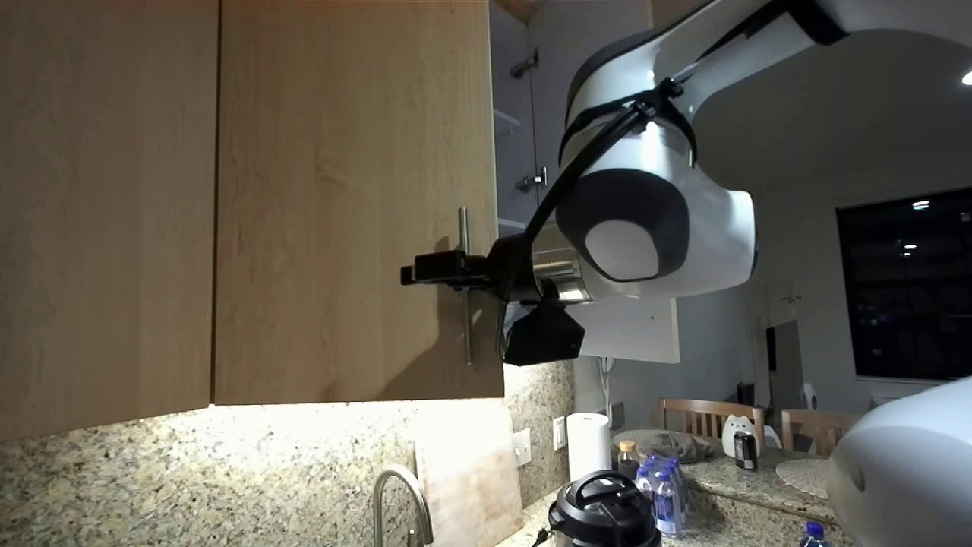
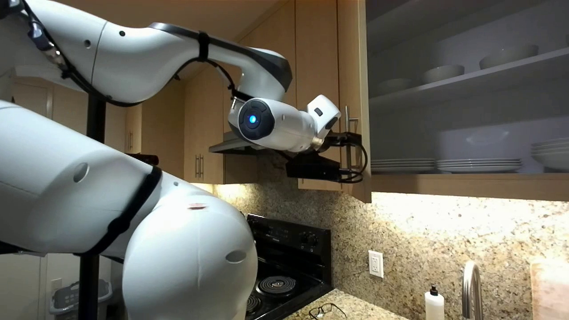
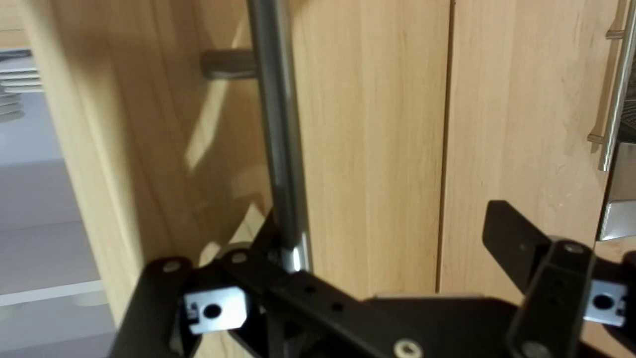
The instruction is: Open the top left cabinet door
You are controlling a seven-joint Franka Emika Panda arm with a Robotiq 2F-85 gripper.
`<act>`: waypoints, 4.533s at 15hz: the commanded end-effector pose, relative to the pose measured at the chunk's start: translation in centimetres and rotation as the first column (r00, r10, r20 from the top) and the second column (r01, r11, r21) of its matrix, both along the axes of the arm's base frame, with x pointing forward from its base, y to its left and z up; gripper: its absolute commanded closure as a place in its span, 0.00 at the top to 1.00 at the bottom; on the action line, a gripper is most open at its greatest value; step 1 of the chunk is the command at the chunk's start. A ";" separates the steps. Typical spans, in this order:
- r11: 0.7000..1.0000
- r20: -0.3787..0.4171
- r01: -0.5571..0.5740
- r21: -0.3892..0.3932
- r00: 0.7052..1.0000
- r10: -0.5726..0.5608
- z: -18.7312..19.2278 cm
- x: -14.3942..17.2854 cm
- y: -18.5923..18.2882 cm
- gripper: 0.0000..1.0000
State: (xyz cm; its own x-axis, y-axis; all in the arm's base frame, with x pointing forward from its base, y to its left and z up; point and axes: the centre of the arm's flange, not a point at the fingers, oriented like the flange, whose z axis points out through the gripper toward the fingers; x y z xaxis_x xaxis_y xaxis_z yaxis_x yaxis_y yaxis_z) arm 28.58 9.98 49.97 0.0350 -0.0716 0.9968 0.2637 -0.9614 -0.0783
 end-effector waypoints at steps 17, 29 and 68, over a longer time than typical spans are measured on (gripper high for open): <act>0.996 -0.075 0.005 0.088 0.997 0.001 3.9 -11.0 -1.1 1.00; 0.932 -0.053 0.335 -0.137 0.937 -0.344 12.0 -11.1 -4.3 1.00; 0.916 -0.168 0.261 -0.305 0.932 -0.321 18.4 -0.6 -10.3 1.00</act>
State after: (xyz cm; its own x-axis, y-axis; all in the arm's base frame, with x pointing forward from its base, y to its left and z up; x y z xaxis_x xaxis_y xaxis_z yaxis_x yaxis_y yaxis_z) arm 30.77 -1.62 62.18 0.2258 0.1286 0.9657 -0.0571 -0.9878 0.1449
